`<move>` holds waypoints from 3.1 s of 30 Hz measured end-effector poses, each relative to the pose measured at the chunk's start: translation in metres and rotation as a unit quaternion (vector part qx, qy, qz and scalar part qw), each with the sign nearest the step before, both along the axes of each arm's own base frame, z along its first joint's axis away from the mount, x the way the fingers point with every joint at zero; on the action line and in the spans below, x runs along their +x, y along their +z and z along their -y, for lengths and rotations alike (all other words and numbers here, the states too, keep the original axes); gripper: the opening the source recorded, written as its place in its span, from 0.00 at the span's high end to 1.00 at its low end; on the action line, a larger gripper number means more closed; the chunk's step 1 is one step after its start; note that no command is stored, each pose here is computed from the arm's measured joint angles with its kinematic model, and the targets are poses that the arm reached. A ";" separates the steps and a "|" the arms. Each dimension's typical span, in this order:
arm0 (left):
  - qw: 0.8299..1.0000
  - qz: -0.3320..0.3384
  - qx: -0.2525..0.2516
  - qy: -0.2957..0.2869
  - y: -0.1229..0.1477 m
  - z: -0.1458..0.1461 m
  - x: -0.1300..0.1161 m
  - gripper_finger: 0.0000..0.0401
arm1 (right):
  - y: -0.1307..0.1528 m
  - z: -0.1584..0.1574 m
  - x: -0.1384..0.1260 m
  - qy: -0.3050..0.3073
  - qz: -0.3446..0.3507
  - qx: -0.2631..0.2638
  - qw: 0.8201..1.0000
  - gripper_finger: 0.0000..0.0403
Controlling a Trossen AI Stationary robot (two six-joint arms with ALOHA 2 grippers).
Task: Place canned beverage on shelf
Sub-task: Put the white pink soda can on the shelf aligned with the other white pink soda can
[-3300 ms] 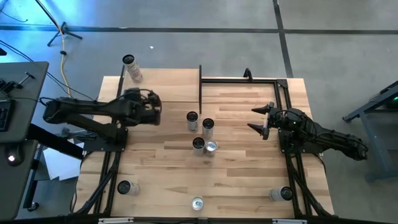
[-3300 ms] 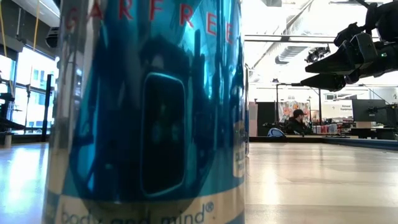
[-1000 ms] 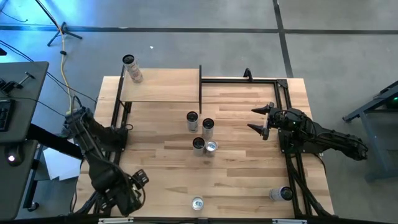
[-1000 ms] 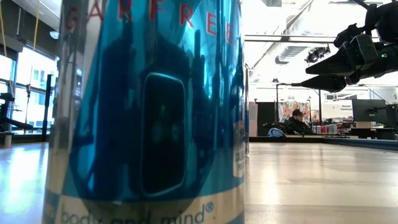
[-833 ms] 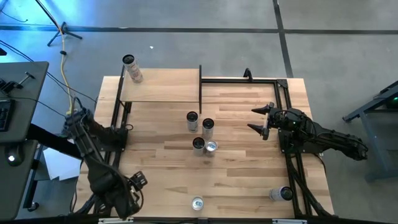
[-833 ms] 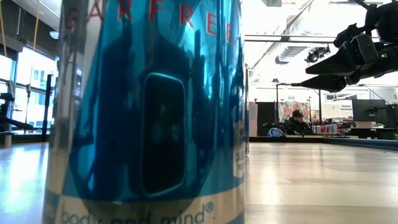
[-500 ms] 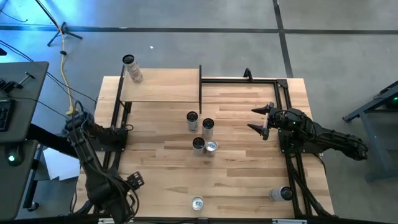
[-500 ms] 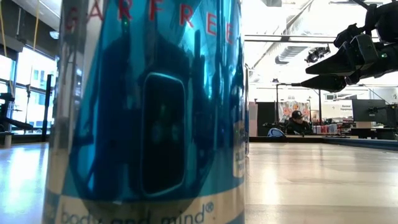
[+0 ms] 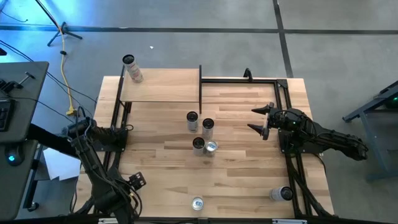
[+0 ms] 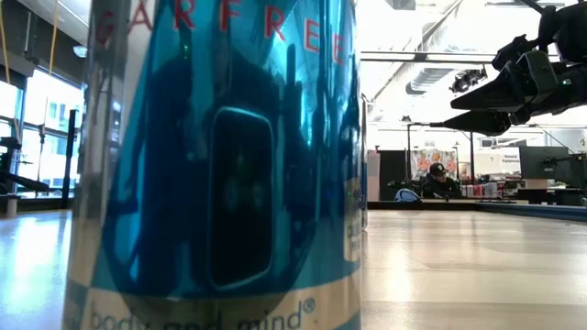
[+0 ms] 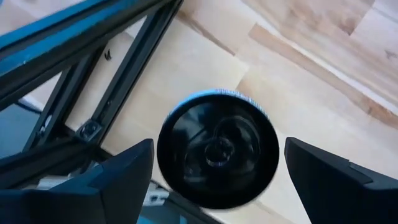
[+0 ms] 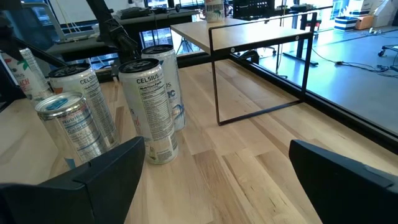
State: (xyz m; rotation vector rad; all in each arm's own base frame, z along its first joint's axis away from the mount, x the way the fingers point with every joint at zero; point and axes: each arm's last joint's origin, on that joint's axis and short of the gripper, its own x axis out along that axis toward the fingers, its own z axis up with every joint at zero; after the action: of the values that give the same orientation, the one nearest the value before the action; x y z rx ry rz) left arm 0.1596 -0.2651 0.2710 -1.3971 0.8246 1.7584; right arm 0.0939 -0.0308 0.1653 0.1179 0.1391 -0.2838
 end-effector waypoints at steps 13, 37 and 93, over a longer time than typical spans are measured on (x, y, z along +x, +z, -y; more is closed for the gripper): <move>1.000 0.008 0.020 -0.001 -0.001 -0.002 0.002 0.28 | 0.000 0.000 0.000 0.000 0.000 0.000 1.000 0.04; 0.998 0.033 0.035 -0.028 -0.001 -0.009 0.013 0.53 | 0.000 0.000 0.000 0.000 0.000 0.000 1.000 0.04; 0.964 -0.034 0.152 -0.215 -0.017 -0.240 0.012 0.49 | 0.000 0.000 0.000 0.000 0.000 0.000 1.000 0.04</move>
State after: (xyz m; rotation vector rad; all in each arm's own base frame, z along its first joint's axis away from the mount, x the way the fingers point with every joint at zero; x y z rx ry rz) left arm 0.1713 -0.0249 0.2541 -0.8829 0.7855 1.5198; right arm 0.0939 -0.0308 0.1653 0.1180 0.1389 -0.2836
